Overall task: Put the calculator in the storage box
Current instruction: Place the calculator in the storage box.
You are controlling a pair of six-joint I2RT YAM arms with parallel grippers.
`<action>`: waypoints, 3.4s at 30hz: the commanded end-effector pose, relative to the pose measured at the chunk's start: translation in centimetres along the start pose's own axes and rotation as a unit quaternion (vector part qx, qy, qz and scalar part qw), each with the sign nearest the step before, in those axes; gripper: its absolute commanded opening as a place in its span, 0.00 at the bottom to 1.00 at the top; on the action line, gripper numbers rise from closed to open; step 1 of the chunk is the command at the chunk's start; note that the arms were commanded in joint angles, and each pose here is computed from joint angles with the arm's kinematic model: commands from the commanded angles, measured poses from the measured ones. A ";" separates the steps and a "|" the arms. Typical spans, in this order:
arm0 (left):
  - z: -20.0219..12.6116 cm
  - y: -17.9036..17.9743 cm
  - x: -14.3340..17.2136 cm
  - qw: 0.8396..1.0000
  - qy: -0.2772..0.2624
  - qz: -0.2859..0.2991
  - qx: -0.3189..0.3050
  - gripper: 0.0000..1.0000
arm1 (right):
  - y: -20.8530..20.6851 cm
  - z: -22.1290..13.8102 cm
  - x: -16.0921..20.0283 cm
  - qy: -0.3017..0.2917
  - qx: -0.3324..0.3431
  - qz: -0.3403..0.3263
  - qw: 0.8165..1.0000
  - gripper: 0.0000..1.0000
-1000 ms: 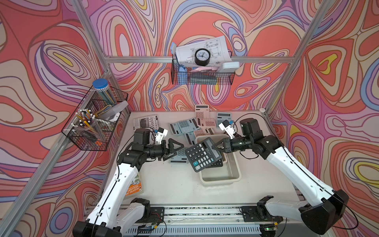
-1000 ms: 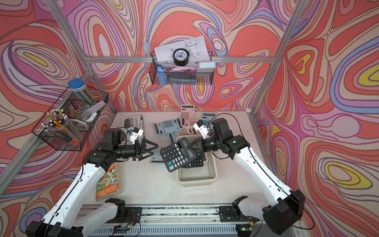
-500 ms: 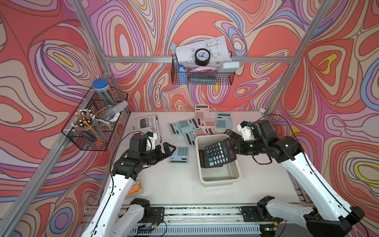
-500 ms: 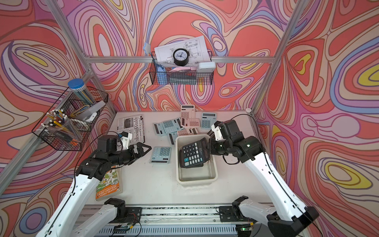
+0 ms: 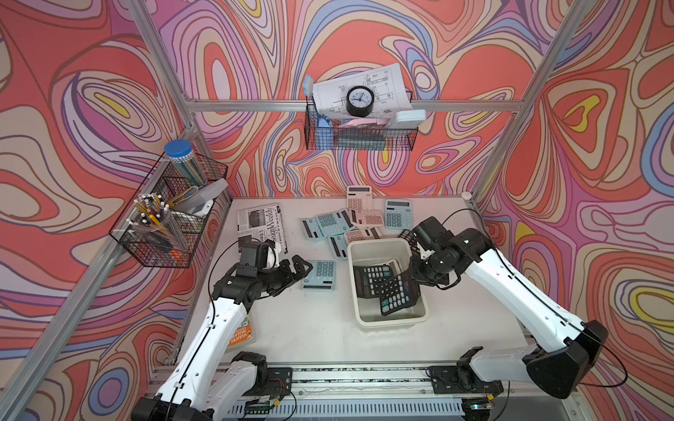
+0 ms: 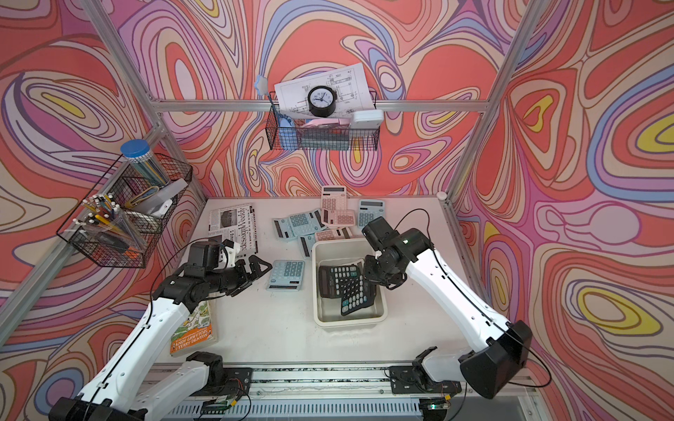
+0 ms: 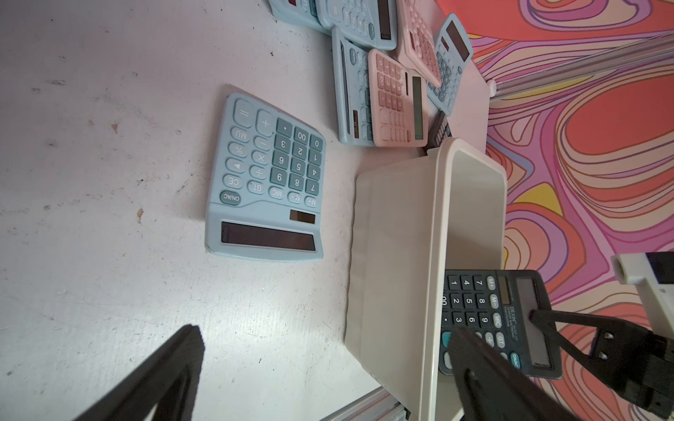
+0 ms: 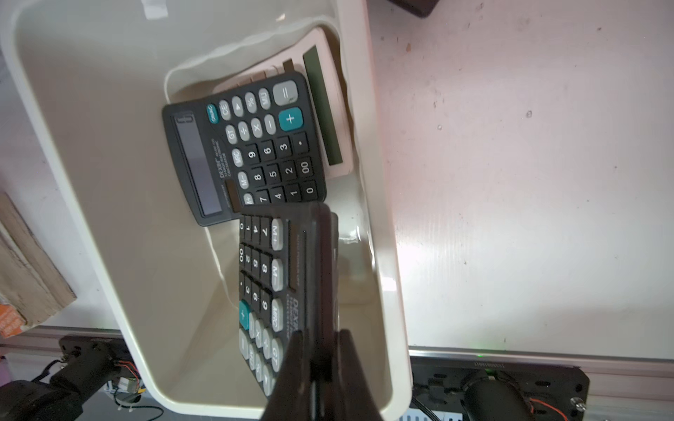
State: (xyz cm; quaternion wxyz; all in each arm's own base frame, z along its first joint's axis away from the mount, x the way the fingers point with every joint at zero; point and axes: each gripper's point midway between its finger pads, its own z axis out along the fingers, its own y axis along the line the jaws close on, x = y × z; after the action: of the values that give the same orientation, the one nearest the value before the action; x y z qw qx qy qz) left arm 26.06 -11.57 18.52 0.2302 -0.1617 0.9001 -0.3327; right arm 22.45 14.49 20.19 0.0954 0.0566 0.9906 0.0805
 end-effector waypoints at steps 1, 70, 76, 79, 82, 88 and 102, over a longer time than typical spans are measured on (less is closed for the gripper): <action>0.8 0.6 -0.3 1.000 0.000 -0.002 0.000 0.98 | -0.2 -0.4 0.9 0.011 0.018 -0.001 1.000 0.00; 3.1 7.2 6.5 0.987 0.039 -0.158 -0.014 0.99 | 6.5 -0.2 -4.5 -0.174 0.012 -0.130 0.976 0.98; 5.1 8.0 7.2 0.976 0.041 -0.214 0.014 0.99 | 6.8 -0.4 -5.4 -0.198 0.003 -0.122 0.972 0.98; 6.2 7.6 6.9 0.972 0.038 -0.228 0.030 0.98 | 7.1 -0.6 -5.3 -0.209 -0.022 -0.121 0.970 0.98; 7.1 7.1 6.6 0.970 0.036 -0.236 0.033 0.97 | 6.6 -1.0 -5.3 -0.222 -0.029 -0.111 0.968 0.98; 9.3 7.3 6.1 0.961 0.032 -0.273 0.026 0.76 | 5.7 -2.1 -5.1 -0.237 -0.062 -0.086 0.966 0.98; 14.3 6.5 5.1 0.949 0.049 -0.311 0.029 0.30 | 2.5 -2.2 -4.4 -0.237 -0.096 -0.051 0.965 0.98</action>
State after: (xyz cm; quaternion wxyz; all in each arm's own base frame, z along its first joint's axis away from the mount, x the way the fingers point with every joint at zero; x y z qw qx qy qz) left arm 27.85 -16.91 3.80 0.0703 -0.3910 0.8097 -0.4319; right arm 26.81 16.01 23.41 0.3360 0.0165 0.9313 0.1395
